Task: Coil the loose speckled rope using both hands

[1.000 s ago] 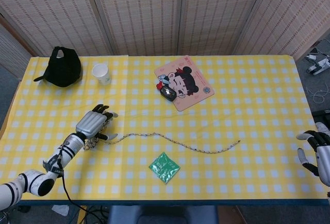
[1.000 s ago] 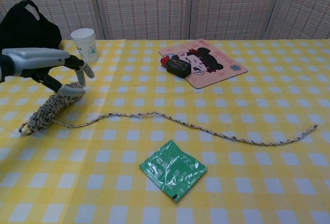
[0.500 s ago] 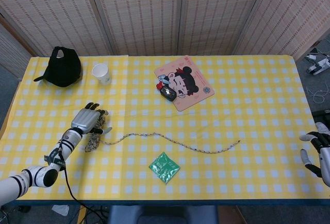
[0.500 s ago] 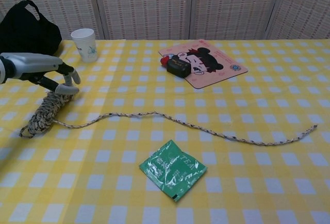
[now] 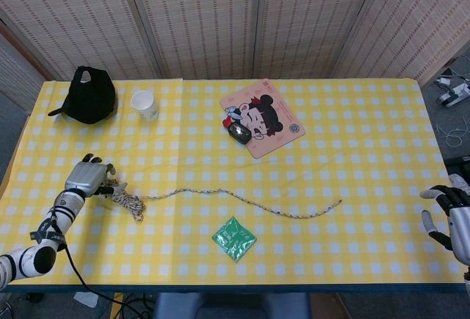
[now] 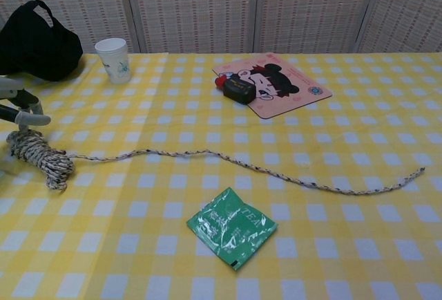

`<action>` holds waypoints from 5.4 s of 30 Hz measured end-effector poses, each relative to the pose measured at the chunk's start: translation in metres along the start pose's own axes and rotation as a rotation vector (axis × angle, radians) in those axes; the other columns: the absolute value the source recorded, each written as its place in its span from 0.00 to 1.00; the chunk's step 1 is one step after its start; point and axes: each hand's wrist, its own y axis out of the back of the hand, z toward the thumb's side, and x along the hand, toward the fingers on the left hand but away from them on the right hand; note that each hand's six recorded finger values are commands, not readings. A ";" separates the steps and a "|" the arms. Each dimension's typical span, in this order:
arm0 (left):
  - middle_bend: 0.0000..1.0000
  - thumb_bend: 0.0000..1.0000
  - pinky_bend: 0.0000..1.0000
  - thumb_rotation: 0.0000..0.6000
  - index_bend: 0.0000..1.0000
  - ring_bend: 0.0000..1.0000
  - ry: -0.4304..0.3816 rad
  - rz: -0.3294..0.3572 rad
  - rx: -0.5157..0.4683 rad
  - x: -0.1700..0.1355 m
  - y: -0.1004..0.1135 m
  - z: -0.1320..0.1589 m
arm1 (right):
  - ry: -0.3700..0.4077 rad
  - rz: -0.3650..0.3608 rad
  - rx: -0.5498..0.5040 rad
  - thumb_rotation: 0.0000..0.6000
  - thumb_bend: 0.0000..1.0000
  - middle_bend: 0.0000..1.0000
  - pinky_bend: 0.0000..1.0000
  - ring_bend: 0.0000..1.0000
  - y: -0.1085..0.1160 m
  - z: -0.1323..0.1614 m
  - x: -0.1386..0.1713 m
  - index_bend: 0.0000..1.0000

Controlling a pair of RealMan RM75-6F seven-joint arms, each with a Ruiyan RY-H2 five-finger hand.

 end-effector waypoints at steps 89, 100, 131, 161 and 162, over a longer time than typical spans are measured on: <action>0.70 0.24 0.09 1.00 0.73 0.47 -0.264 0.386 -0.033 -0.039 0.016 0.028 | 0.135 0.118 0.035 1.00 0.36 0.37 0.45 0.29 -0.003 0.041 -0.024 0.39; 0.70 0.24 0.09 1.00 0.73 0.47 -0.251 0.404 -0.039 -0.066 0.033 0.040 | 0.380 0.281 0.071 1.00 0.24 0.35 0.37 0.20 -0.048 0.133 -0.068 0.44; 0.70 0.24 0.09 1.00 0.73 0.47 -0.229 0.386 -0.041 -0.078 0.033 0.052 | 0.428 0.356 0.185 1.00 0.16 0.33 0.32 0.14 -0.169 0.234 -0.083 0.55; 0.70 0.24 0.09 1.00 0.73 0.47 -0.216 0.362 -0.052 -0.076 0.027 0.050 | 0.420 0.399 0.270 1.00 0.23 0.28 0.16 0.07 -0.195 0.240 -0.083 0.55; 0.70 0.24 0.09 1.00 0.73 0.47 -0.217 0.361 -0.052 -0.076 0.027 0.050 | 0.419 0.399 0.271 1.00 0.23 0.27 0.16 0.06 -0.195 0.240 -0.084 0.55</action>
